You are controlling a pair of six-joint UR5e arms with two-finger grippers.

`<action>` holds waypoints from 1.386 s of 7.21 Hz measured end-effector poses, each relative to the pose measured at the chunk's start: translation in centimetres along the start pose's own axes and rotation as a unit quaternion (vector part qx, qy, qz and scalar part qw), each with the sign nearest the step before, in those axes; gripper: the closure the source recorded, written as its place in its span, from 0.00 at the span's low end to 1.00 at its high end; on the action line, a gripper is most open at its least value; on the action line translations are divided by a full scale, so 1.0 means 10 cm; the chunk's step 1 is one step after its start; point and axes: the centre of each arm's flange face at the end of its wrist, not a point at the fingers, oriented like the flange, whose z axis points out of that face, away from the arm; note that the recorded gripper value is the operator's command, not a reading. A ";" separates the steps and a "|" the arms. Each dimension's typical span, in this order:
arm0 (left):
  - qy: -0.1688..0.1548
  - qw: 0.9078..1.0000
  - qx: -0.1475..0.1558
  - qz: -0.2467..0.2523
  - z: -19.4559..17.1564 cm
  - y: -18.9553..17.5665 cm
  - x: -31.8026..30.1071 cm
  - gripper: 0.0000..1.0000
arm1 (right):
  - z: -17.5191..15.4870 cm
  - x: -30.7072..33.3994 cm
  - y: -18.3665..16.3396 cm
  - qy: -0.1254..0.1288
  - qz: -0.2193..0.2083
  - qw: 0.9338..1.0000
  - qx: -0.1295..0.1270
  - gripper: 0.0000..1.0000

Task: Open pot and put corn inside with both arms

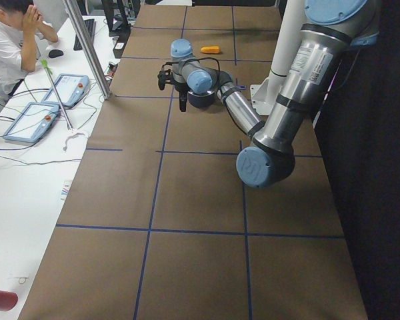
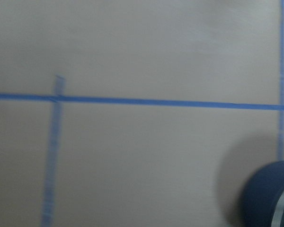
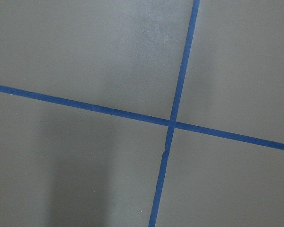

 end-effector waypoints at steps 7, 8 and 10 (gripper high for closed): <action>-0.048 0.994 0.015 -0.102 0.95 0.33 2.08 0.00 | 0.06 -0.05 -0.01 -0.001 -0.005 1.000 -0.005 0.00; -0.057 0.993 0.014 -0.100 1.05 0.41 2.10 0.00 | 0.07 -0.04 -0.01 -0.002 -0.004 1.000 -0.007 0.00; -0.065 0.993 0.008 -0.095 1.17 0.55 2.15 0.00 | 0.08 -0.04 0.00 -0.002 -0.004 1.000 -0.008 0.00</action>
